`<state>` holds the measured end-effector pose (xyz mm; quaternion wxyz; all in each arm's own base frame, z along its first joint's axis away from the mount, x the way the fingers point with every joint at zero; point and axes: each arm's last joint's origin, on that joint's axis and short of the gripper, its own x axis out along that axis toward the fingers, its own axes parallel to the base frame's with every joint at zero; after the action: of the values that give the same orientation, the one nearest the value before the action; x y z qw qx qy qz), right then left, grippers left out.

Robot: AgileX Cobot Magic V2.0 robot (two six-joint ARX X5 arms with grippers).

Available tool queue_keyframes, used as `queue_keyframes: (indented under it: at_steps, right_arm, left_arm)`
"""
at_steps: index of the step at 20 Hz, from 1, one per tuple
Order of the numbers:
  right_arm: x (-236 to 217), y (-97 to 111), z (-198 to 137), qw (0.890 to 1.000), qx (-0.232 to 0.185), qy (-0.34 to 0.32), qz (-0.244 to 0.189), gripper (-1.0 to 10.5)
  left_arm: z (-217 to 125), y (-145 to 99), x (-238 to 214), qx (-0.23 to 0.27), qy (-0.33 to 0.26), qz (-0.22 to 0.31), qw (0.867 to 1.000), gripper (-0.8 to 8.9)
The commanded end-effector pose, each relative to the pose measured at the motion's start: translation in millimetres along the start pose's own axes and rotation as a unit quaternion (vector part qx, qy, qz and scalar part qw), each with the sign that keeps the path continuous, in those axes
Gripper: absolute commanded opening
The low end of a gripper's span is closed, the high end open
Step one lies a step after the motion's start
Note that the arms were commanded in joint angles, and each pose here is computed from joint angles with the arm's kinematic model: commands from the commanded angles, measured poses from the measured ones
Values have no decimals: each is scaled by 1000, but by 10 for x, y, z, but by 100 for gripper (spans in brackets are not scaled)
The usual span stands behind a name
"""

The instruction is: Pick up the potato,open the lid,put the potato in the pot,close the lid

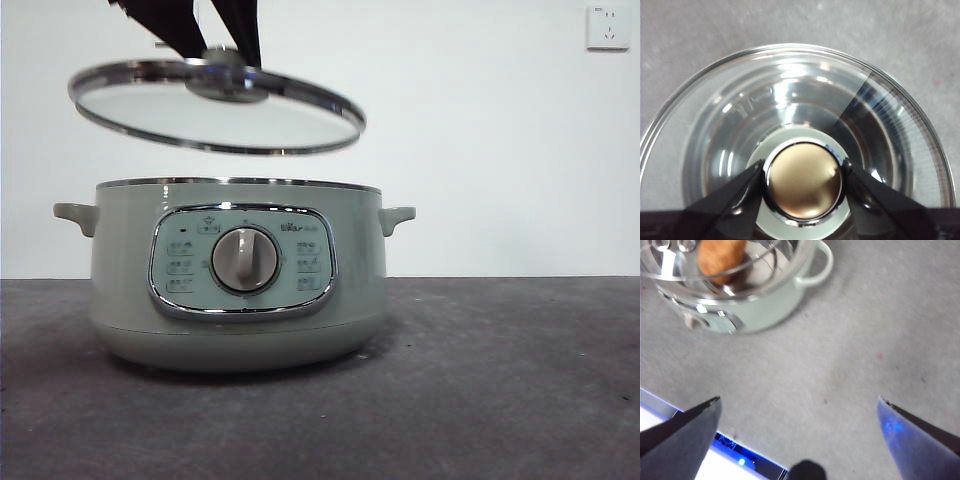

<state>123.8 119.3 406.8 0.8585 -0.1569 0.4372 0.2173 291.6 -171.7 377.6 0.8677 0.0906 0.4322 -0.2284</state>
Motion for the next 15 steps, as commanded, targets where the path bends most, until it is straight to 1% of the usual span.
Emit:
queue_keyframes:
  at_steps: [1, 4, 7, 15]
  right_arm:
    - [-66, -50, -186, 1000, 18, 3, -4, 572]
    - [-164, -102, -349, 999, 32, -15, -3, 572]
    - [-261, -137, -423, 999, 38, -34, 1, 570]
    - [-287, -148, -443, 998, 41, -40, 0, 567]
  left_arm:
    - [48, -4, 96, -3, -4, 1, 1000, -12]
    - [55, -3, 224, 7, 8, 1, 1000, -12]
    - [44, -9, 319, 10, 25, -14, 1000, -12]
    - [32, -45, 567, 14, 53, -13, 998, -12]
